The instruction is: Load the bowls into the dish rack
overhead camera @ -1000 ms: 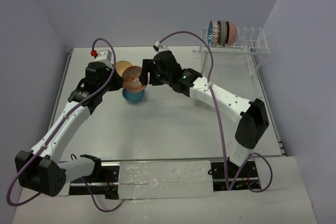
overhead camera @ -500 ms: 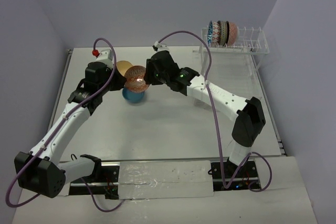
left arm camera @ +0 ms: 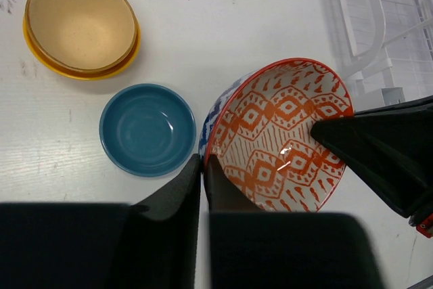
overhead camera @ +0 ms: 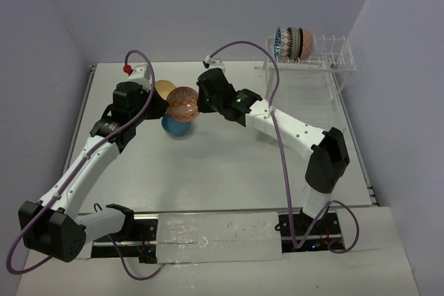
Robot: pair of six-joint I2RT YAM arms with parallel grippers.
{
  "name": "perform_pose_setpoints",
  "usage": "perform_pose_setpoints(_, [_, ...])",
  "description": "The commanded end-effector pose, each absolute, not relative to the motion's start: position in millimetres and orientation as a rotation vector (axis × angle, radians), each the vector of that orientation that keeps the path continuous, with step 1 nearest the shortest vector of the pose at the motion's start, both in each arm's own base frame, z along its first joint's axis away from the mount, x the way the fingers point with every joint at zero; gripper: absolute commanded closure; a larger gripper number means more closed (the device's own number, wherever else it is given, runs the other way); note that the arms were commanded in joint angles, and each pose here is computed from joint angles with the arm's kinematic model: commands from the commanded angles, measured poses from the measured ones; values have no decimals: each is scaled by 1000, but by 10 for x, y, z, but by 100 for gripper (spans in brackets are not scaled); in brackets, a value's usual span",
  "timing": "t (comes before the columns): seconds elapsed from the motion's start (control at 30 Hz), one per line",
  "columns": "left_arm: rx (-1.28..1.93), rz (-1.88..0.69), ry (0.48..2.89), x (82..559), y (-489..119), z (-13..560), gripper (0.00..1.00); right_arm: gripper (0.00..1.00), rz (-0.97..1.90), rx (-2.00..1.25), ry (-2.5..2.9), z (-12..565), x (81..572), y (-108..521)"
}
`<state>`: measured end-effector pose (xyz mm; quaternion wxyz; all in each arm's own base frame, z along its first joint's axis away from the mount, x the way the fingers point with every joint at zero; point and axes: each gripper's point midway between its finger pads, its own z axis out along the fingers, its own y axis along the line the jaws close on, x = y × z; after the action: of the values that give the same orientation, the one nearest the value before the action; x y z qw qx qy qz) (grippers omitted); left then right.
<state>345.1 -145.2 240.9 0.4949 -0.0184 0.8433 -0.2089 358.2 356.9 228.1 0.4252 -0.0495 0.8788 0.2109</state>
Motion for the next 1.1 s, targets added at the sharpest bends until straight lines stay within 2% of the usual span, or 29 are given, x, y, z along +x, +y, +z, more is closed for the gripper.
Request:
perform_pose_setpoints(0.0, [-4, -551, 1948, 3470, -1517, 2681, 84, 100, 522, -102, 2114, 2601, 3643, 3561])
perform_pose_setpoints(0.07, [-6, -551, 1945, 3475, -1517, 2688, 70, 100, 487, -96, 2105, 2629, 3657, 3487])
perform_pose_setpoints(0.1, [-12, -554, 1942, 3478, -1517, 2699, 54, 100, 468, -107, 2099, 2638, 3661, 3456])
perform_pose_setpoints(0.17, [-15, -553, 1939, 3483, -1513, 2717, 38, 100, 435, -112, 2092, 2679, 3647, 3383])
perform_pose_setpoints(0.2, [-19, -554, 1937, 3483, -1512, 2736, 25, 100, 404, -107, 2087, 2688, 3661, 3325])
perform_pose_setpoints(0.27, [-15, -555, 1939, 3476, -1518, 2748, 17, 100, 353, -129, 2082, 2727, 3638, 3217])
perform_pose_setpoints(0.3, [-19, -547, 1946, 3463, -1498, 2750, 9, 100, 330, -131, 2076, 2752, 3639, 3163])
perform_pose_setpoints(0.37, [-52, -503, 1937, 3485, -1415, 2822, 3, 100, 246, -140, 2044, 2885, 3625, 2967])
perform_pose_setpoints(0.6, [-228, -322, 1850, 3427, -977, 2983, 1, 100, -172, -122, 1885, 3492, 3679, 2045])
perform_pose_setpoints(0.87, [-298, -93, 1836, 3285, -549, 2818, 1, 100, -685, 167, 1622, 4604, 3569, 776])
perform_pose_setpoints(0.9, [-298, -82, 1841, 3269, -531, 2785, 1, 100, -827, 157, 1620, 4696, 3500, 584])
perform_pose_setpoints(1.07, [-289, -79, 1843, 3250, -529, 2700, 1, 100, -1000, 380, 1484, 5124, 3455, -99])
